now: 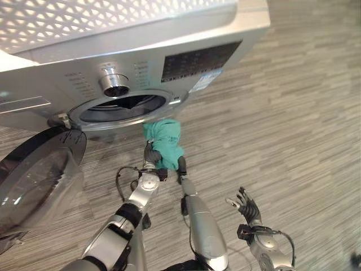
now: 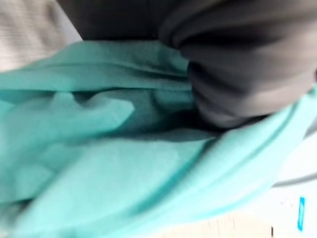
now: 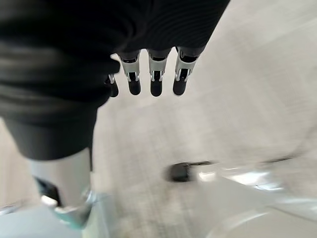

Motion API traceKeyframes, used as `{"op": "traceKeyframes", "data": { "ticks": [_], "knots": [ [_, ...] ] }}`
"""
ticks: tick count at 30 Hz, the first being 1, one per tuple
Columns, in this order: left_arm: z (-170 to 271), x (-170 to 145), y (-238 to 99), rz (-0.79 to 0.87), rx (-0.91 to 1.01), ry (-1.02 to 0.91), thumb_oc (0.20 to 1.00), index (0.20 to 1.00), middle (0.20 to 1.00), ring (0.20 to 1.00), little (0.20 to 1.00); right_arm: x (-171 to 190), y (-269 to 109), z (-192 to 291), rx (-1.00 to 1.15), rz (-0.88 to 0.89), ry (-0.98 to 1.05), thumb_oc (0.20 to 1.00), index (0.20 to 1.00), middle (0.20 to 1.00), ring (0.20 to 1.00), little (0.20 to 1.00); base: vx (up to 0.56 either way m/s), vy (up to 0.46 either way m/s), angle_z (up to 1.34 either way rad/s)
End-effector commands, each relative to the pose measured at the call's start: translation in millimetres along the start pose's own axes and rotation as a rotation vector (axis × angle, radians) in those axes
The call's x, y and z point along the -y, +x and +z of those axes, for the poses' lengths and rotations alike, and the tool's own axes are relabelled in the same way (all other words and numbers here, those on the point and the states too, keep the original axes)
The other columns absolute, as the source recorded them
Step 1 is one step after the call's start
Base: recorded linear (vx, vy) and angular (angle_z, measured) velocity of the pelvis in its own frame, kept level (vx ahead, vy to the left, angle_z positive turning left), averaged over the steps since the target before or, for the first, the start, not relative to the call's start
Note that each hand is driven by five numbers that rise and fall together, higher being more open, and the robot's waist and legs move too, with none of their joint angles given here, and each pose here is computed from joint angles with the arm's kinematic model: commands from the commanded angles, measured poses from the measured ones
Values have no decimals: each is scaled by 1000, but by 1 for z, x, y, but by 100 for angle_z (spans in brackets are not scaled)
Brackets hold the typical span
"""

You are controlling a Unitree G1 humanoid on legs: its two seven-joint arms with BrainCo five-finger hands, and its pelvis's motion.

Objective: Grab the laundry basket,head to the washer,open it,put in the laundry and shut it.

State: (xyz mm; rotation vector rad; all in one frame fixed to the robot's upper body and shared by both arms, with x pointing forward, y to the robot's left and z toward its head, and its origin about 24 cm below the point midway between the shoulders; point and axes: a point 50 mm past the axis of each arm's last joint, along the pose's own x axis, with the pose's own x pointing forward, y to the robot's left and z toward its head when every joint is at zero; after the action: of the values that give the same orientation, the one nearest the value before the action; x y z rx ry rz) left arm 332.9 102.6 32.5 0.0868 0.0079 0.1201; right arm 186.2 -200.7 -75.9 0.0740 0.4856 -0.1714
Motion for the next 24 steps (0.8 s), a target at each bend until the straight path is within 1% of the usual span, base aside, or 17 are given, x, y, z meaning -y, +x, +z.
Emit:
{"op": "traceKeyframes", "data": {
  "ticks": [1, 4, 5, 7, 8, 9, 11, 15, 17, 20, 21, 22, 24],
  "knots": [
    [27, 20, -4, -76, 130, -117, 200, 200, 200, 200, 200, -2, 6, 42, 177, 30, 61, 1000, 1000, 1000, 1000, 1000, -24, -88, 71],
    [38, 13, 9, 2, 128, -168, 200, 200, 200, 200, 200, -11, 5, 52, 216, 88, 75, 1000, 1000, 1000, 1000, 1000, -31, -85, 48],
    [38, 13, 9, 2, 129, -168, 200, 200, 200, 200, 200, -11, 5, 52, 217, 88, 75, 1000, 1000, 1000, 1000, 1000, -24, -45, 28],
    [49, 2, 20, 70, 143, -203, 200, 200, 200, 200, 200, -16, 5, 61, 250, 122, 75, 1000, 1000, 1000, 1000, 1000, -22, -58, 18],
    [53, -4, 25, 109, 149, -228, 200, 200, 200, 200, 200, -18, 3, 63, 260, 141, 73, 1000, 1000, 1000, 1000, 1000, -15, -94, 4],
    [65, -19, 32, 185, 180, -278, 200, 200, 200, 200, 200, -19, 1, 66, 277, 164, 69, 1000, 1000, 1000, 1000, 1000, -7, -97, 1],
    [77, -32, 38, 238, 218, -308, 200, 200, 200, 200, 200, -20, 0, 68, 289, 181, 61, 1000, 1000, 1000, 1000, 1000, 1, -82, 1],
    [92, -42, 44, 270, 264, -324, 200, 200, 200, 200, 200, -17, 0, 69, 293, 186, 56, 1000, 1000, 1000, 1000, 1000, 17, -62, 2],
    [117, -48, 53, 286, 314, -372, 200, 200, 200, 200, 200, -14, 0, 69, 290, 181, 52, 1000, 1000, 1000, 1000, 1000, 21, -70, 5],
    [160, -66, 69, 332, 377, -455, 200, 200, 200, 200, 200, -11, 1, 70, 288, 191, 41, 1000, 1000, 1000, 1000, 1000, 26, -50, 2],
    [161, -67, 70, 332, 379, -457, 200, 200, 200, 200, 200, -12, 1, 71, 291, 193, 41, 1000, 1000, 1000, 1000, 1000, 36, -64, 2],
    [187, -84, 76, 367, 430, -487, 200, 200, 200, 200, 200, -9, 2, 73, 294, 195, 41, 1000, 1000, 1000, 1000, 1000, 41, -77, 3],
    [218, -96, 78, 376, 499, -520, 200, 200, 200, 200, 200, -9, 1, 77, 308, 208, 40, 1000, 1000, 1000, 1000, 1000, 37, -79, 2]
  ]
}}
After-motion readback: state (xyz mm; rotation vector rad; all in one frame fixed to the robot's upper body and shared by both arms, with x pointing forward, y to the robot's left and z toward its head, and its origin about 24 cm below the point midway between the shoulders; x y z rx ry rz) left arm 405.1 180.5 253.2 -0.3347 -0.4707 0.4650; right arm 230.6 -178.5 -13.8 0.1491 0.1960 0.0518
